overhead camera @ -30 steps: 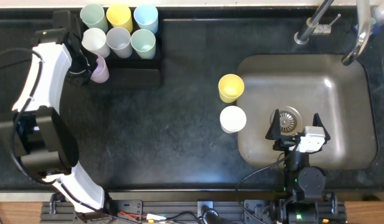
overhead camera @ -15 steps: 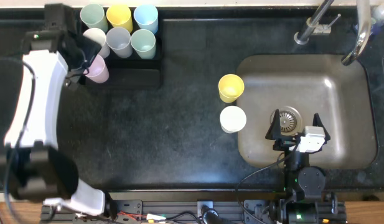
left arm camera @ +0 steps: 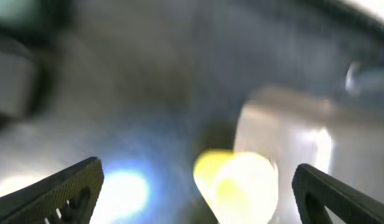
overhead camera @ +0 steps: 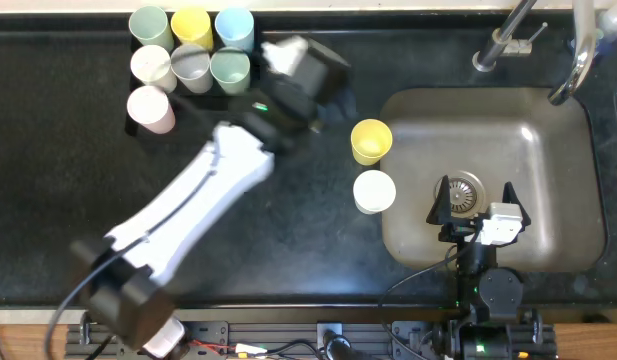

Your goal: Store Cups

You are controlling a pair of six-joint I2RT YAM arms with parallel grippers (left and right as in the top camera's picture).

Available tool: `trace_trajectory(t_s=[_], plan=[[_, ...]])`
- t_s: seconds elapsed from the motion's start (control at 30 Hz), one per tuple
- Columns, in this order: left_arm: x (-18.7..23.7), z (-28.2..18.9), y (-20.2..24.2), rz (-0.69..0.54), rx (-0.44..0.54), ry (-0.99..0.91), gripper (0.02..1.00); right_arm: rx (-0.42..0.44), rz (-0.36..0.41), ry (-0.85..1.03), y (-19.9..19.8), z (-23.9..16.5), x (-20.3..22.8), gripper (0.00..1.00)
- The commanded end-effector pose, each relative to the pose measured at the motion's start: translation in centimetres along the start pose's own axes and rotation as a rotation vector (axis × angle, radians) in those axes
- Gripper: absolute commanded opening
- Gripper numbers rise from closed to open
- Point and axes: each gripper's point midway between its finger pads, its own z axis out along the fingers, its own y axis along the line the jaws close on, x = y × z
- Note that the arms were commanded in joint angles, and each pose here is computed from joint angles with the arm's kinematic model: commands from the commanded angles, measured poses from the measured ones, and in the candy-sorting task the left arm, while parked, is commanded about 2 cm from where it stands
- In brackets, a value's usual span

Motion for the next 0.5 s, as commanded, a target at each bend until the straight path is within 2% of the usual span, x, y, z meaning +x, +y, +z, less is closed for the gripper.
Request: trace_trajectory(t_s=[0.03, 0.5], plan=[[3.1, 2.1, -0.7, -0.045, 0.002, 0.101, 0.998, 0.004, 0.011, -0.003, -0.1, 0.0, 0.3, 0.996], [7.2, 5.4, -0.1, -0.029, -0.027, 0.263, 0.998, 0.004, 0.011, -0.003, -0.1, 0.0, 0.3, 0.996]])
